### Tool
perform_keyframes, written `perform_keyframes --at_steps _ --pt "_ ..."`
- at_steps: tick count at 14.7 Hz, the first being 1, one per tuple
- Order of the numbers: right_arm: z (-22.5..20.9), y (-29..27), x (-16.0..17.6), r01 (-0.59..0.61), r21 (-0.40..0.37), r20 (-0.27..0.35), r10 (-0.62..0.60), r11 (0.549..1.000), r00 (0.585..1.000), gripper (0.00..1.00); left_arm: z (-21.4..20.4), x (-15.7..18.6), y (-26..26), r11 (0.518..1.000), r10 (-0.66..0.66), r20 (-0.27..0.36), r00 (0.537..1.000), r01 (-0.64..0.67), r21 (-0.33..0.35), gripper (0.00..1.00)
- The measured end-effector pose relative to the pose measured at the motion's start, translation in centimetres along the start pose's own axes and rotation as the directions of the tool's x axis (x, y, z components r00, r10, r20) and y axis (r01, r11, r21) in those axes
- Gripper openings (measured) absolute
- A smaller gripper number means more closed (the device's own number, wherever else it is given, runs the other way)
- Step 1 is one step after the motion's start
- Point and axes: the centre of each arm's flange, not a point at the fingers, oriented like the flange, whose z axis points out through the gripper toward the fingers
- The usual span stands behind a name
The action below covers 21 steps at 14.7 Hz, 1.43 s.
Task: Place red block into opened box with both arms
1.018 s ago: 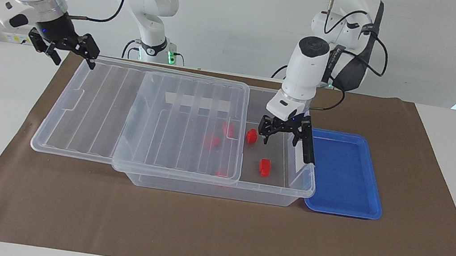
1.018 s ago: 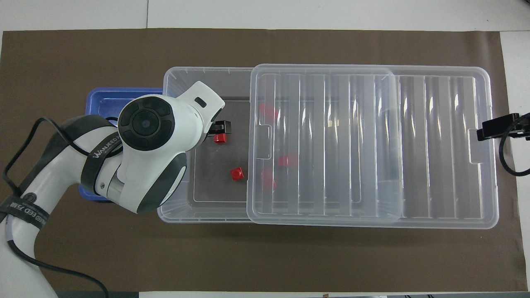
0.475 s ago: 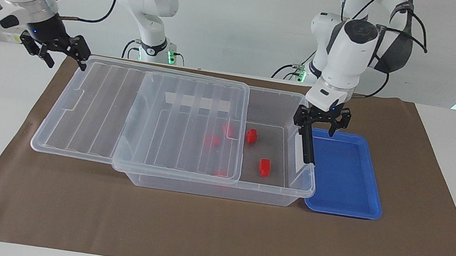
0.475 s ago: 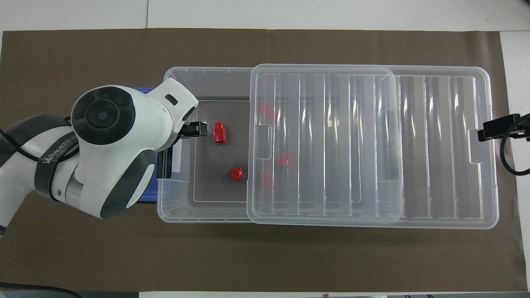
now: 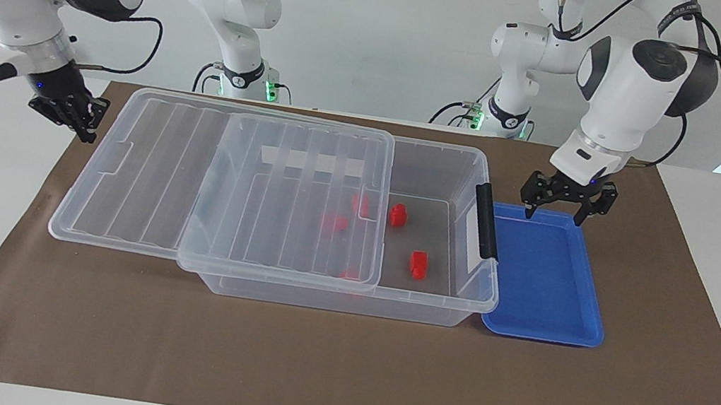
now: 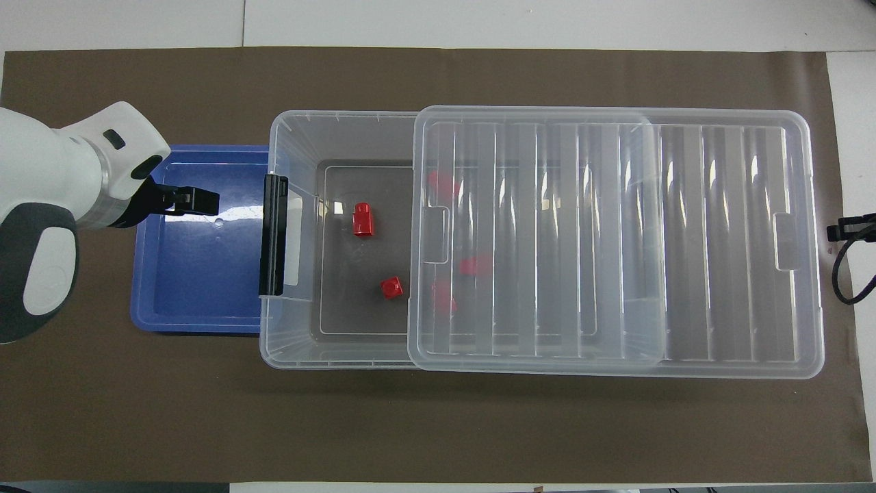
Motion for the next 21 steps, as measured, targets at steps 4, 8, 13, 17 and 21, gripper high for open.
perform_keyframes --at_steps 4,8,13,17,21 --pt "2.6 1.6 0.5 -0.024 0.003 0.022 0.024 1.0 0.999 0.01 -1.2 0.4 -3.6 1.0 -0.01 -0.014 1.0 0.009 -0.019 1.0" --pt "3.0 1.1 0.8 -0.014 0.003 0.02 0.014 1.0 1.0 0.01 -4.2 0.2 -5.0 1.0 -0.001 0.012 1.0 0.001 -0.016 1.0" --pt "3.5 -0.8 1.3 0.0 0.002 0.016 0.0 1.0 1.0 0.01 -8.5 -0.5 -6.1 1.0 0.01 0.06 0.998 -0.009 -0.017 1.0" --pt "3.7 -3.3 1.9 -0.018 0.003 0.019 0.018 1.0 1.0 0.01 -8.7 -1.1 -6.2 1.0 0.012 0.108 0.994 -0.009 -0.02 1.0" --pt "3.8 -7.6 2.7 -0.046 0.004 0.022 0.046 0.999 0.999 0.01 -8.8 -1.2 -6.2 1.0 0.011 0.117 0.993 -0.009 -0.021 1.0"
